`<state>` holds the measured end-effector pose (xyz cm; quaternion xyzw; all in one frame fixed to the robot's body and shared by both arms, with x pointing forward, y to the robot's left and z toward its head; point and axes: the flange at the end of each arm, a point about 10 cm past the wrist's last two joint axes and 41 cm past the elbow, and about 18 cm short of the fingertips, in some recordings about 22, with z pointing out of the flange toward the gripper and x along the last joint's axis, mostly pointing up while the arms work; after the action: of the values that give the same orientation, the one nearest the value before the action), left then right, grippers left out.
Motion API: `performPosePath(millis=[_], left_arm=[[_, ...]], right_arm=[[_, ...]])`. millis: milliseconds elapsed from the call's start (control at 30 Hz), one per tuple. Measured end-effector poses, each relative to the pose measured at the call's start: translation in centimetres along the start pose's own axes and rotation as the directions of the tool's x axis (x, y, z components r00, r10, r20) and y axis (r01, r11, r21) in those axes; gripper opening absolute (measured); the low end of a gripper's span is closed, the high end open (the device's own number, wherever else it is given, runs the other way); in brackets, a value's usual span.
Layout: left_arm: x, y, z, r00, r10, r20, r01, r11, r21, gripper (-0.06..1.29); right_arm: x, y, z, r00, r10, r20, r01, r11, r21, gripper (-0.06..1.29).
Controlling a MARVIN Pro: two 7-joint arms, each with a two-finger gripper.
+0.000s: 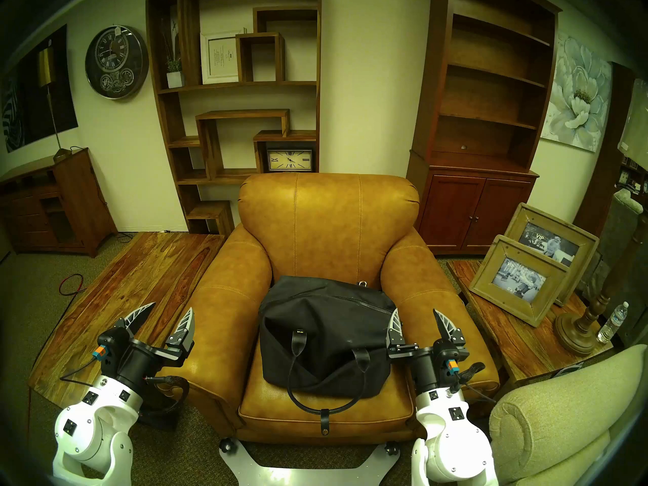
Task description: Open a bag with a zipper
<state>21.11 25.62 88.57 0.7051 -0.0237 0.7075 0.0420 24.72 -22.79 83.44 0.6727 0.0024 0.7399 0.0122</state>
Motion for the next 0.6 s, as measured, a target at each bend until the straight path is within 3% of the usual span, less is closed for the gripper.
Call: performPosePath(millis=[167, 400, 600], left_arm=[[0.0, 0.0, 0.0, 1.000, 0.000, 0.001, 0.000, 1.000, 0.000, 1.27], [-0.1, 0.0, 0.0, 1.000, -0.001, 0.002, 0.001, 1.000, 0.001, 1.27], [-0.1, 0.0, 0.0, 1.000, -0.001, 0.002, 0.001, 1.000, 0.001, 1.27]], right_arm=[[-1.2, 1.5, 0.0, 0.999, -0.022, 0.031, 0.023, 1.000, -0.008, 1.24], [-3.3, 6.1, 1.0, 0.991, -0.047, 0.122, 0.053, 0.998, -0.044, 1.24], [-4.1, 8.4, 2.3, 0.985, -0.037, 0.170, 0.038, 0.999, -0.003, 1.24]])
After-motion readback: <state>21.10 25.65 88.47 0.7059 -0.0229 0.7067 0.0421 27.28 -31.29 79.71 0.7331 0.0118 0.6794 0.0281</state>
